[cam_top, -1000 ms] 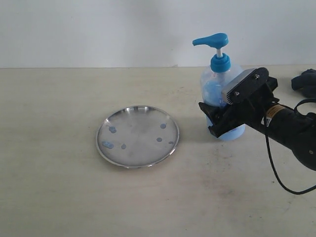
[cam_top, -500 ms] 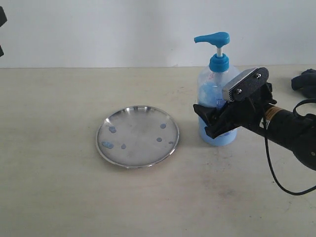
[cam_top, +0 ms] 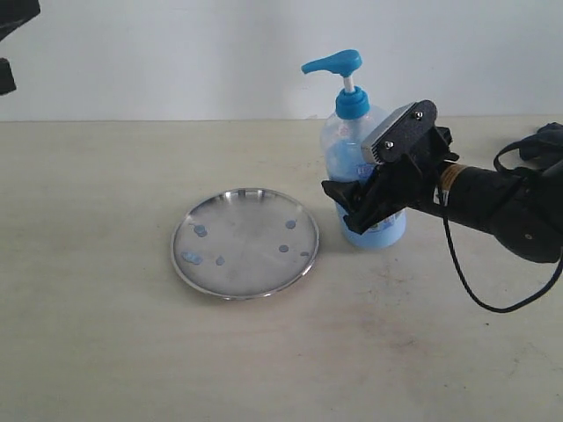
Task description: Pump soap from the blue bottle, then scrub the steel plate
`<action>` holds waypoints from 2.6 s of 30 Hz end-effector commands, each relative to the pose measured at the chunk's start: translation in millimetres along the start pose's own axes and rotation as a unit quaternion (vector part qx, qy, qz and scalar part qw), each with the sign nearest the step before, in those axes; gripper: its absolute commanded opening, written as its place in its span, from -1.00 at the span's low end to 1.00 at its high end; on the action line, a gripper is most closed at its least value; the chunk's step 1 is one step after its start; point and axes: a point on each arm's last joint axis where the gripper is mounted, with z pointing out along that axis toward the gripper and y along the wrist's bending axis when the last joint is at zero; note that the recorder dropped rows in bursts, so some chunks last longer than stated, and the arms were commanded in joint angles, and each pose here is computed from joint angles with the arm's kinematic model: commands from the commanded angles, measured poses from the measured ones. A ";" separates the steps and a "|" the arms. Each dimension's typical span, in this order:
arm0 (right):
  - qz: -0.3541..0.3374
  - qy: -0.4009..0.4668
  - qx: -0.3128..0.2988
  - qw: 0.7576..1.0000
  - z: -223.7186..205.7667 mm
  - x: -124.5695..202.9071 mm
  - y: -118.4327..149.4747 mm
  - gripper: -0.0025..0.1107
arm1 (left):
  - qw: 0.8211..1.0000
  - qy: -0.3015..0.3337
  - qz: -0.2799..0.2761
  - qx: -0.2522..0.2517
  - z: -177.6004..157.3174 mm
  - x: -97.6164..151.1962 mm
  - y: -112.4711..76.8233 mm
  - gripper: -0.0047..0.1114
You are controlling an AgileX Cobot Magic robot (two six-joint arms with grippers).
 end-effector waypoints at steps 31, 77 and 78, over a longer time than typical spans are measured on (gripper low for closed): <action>-0.017 0.074 -0.016 0.997 0.3 15.0 5.0 -0.96 | 0.951 0.027 0.025 0.306 214.0 4.8 -102.6 -0.84; -0.020 0.063 -0.020 0.998 1.1 12.5 7.1 -0.96 | 0.922 0.154 0.039 0.354 232.2 71.9 -128.2 -0.84; -0.020 0.063 -0.020 0.998 1.1 12.5 7.1 -0.96 | 0.922 0.155 0.037 0.353 232.2 71.9 -128.2 -0.84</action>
